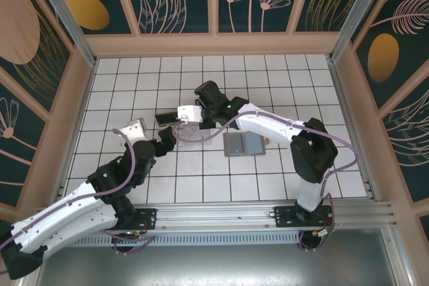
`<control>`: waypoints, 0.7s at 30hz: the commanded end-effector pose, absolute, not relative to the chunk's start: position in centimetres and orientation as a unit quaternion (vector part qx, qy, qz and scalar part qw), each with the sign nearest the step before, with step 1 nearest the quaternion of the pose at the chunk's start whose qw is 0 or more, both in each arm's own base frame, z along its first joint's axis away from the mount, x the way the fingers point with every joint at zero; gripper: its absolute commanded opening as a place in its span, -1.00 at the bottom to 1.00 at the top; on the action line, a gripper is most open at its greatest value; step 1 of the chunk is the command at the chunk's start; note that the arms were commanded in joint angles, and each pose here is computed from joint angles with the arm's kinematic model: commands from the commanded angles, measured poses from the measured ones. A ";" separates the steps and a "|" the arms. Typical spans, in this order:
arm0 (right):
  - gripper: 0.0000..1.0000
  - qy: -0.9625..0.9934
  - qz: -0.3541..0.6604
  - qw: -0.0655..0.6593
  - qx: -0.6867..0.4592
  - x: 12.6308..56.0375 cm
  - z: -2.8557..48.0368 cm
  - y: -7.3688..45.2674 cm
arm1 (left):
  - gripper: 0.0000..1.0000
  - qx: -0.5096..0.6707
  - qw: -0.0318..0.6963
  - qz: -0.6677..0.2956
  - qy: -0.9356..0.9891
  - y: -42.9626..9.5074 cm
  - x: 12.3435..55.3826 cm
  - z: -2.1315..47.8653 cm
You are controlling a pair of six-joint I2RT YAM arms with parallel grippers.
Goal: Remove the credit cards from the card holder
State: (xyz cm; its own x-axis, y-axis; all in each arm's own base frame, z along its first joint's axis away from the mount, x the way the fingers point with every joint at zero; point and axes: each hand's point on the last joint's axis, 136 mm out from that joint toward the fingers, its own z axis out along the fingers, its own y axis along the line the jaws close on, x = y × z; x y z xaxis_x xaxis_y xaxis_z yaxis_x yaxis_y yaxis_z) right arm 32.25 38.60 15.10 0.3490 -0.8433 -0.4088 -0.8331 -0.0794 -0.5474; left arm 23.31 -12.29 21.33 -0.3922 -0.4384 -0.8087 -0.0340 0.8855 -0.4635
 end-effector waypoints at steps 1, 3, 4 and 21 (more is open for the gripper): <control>-0.72 0.577 -0.015 0.370 -0.727 33.1 15.6 38.5 | 0.98 -0.142 0.531 -0.182 0.816 -12.2 23.4 20.6; -0.61 0.579 -0.019 0.371 -0.726 33.2 15.6 38.4 | 0.98 -0.141 0.531 -0.182 0.815 -12.2 23.4 20.6; -0.56 0.580 -0.019 0.374 -0.724 33.3 15.7 38.4 | 0.97 -0.142 0.531 -0.183 0.815 -12.2 23.4 20.6; -0.14 0.632 -0.015 0.448 -0.632 36.1 20.4 37.9 | 0.97 -0.126 0.525 -0.186 0.821 -12.9 23.5 20.2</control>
